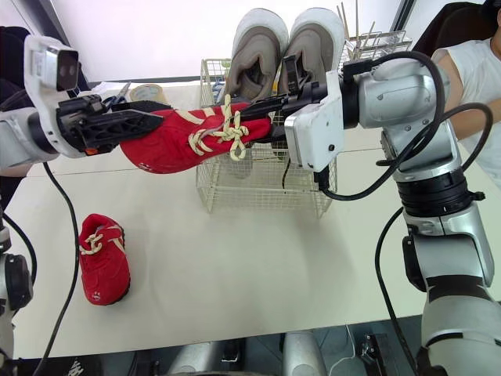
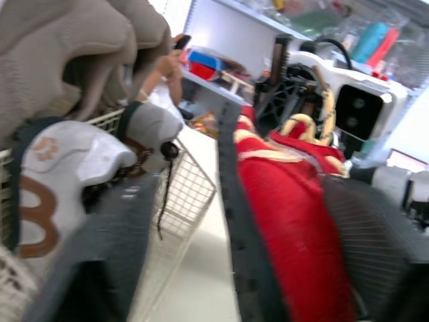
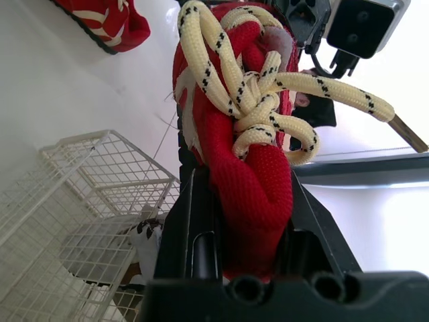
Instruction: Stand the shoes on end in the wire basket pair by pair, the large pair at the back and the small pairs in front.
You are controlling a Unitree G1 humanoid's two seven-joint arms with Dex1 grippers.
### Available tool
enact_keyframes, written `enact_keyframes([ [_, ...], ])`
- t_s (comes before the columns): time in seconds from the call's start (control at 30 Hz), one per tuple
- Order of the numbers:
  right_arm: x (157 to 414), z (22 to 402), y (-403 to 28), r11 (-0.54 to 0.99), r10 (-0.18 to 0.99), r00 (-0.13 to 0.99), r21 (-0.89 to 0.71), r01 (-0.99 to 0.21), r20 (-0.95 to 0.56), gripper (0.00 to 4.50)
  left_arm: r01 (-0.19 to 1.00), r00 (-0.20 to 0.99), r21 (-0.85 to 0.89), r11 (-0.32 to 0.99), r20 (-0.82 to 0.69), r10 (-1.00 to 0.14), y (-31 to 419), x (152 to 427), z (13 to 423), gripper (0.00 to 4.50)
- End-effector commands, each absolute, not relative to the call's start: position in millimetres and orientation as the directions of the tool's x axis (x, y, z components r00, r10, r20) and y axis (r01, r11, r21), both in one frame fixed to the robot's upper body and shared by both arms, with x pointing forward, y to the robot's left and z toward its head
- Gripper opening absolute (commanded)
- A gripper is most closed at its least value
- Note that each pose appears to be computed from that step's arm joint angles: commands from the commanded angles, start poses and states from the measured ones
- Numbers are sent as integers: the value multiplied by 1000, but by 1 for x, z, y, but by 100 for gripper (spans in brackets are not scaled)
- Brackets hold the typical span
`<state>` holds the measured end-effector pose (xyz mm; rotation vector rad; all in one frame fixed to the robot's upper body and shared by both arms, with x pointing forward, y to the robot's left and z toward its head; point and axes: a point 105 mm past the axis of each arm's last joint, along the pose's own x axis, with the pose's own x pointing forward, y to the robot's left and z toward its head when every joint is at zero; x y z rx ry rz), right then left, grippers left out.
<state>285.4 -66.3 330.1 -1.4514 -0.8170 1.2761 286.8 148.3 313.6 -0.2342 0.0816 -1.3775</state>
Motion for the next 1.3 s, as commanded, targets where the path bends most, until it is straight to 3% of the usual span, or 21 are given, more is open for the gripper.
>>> enact_keyframes([
  [0.03, 275, 352, -60, -257, 949, 188, -966, -5, -254, 51, 968, 171, -196, 159, 45, -984, 144, 281, 309, 165],
  [0.13, 277, 355, -61, -255, 948, 197, -967, 6, -248, 51, 967, 164, -205, 151, 48, -985, 144, 279, 307, 46],
  [0.23, 279, 357, -64, -243, 949, 207, -970, -13, -240, 51, 965, 174, -209, 159, 56, -983, 144, 279, 307, 34],
  [0.33, 282, 361, -69, -182, 956, 212, -976, -117, -203, 174, 962, 197, -209, 175, 88, -977, 145, 281, 309, 34],
  [0.5, 287, 382, -101, 91, 961, 271, -871, -483, -50, 422, 947, 266, -237, 216, 206, -942, 151, 284, 317, 34],
  [0.53, 290, 381, -114, 148, 952, 305, -812, -564, -38, 449, 945, 280, -241, 223, 234, -931, 152, 284, 318, 34],
  [0.67, 286, 369, -152, 341, 936, 345, -426, -838, 69, 449, 932, 338, -256, 258, 351, -873, 156, 285, 323, 34],
  [0.77, 282, 347, -155, 352, 932, 332, -151, -924, 144, 449, 928, 355, -261, 265, 406, -842, 154, 285, 325, 34],
  [0.9, 284, 324, -140, 331, 908, 342, 87, -940, 244, 449, 930, 354, -266, 254, 459, -815, 146, 286, 327, 34],
  [1.07, 282, 328, -107, 236, 869, 308, 223, -946, 388, 449, 933, 345, -271, 238, 482, -805, 134, 288, 327, 34],
  [1.3, 286, 338, -79, 184, 833, 309, 298, -937, 459, 449, 936, 334, -273, 224, 475, -814, 124, 286, 321, 34],
])
